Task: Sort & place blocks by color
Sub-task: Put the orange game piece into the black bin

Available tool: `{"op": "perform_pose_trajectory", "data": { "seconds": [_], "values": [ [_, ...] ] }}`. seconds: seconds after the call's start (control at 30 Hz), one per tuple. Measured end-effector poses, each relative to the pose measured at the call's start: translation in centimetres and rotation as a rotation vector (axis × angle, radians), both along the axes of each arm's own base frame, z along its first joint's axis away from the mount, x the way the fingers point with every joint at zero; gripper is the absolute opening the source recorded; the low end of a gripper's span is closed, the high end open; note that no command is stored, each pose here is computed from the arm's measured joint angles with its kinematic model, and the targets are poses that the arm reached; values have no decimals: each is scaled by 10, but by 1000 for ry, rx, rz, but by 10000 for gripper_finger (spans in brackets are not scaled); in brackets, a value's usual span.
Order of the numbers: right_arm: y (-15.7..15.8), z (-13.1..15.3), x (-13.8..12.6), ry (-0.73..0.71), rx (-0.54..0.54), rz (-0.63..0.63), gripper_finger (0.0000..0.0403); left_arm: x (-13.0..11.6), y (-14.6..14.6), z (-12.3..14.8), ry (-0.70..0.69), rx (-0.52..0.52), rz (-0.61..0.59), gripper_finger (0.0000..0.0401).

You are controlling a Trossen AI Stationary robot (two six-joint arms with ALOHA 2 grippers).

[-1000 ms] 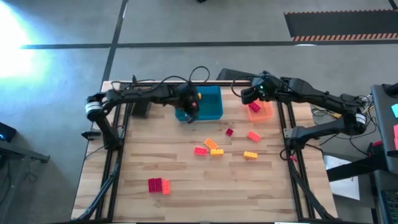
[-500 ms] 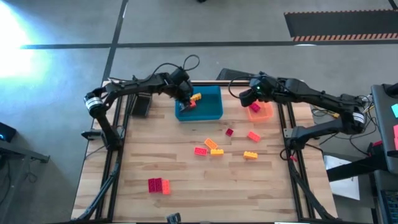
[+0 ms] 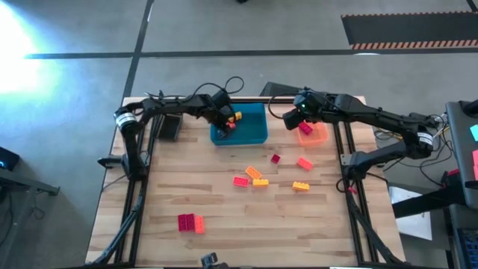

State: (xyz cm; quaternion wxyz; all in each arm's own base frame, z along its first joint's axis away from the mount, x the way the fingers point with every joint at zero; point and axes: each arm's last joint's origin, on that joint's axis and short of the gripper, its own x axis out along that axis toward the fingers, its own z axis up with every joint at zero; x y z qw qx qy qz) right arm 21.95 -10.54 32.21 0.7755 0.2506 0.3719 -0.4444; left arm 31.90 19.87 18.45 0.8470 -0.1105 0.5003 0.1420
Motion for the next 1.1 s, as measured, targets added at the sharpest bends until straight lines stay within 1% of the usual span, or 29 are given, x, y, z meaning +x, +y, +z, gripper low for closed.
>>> {"op": "perform_pose_trajectory", "data": {
  "seconds": [0.1,0.23,0.63,0.83,0.93,1.0,1.1],
  "values": [
    [0,0,0,-3,3,2,172,2,3,-6,10,20,13,209],
    [0,1,0,-7,2,3,175,4,5,-7,-6,47,21,209],
    [0,1,0,-8,3,4,178,0,2,-16,9,42,13,209],
    [1,1,0,-11,10,9,183,3,5,-16,-9,71,22,209],
    [1,1,0,-14,16,12,182,4,5,-19,-2,69,25,209],
    [1,1,0,-14,16,13,181,4,5,-23,7,66,25,205],
    [1,1,0,-15,21,16,180,4,6,-30,26,56,26,187]
  ]
}}
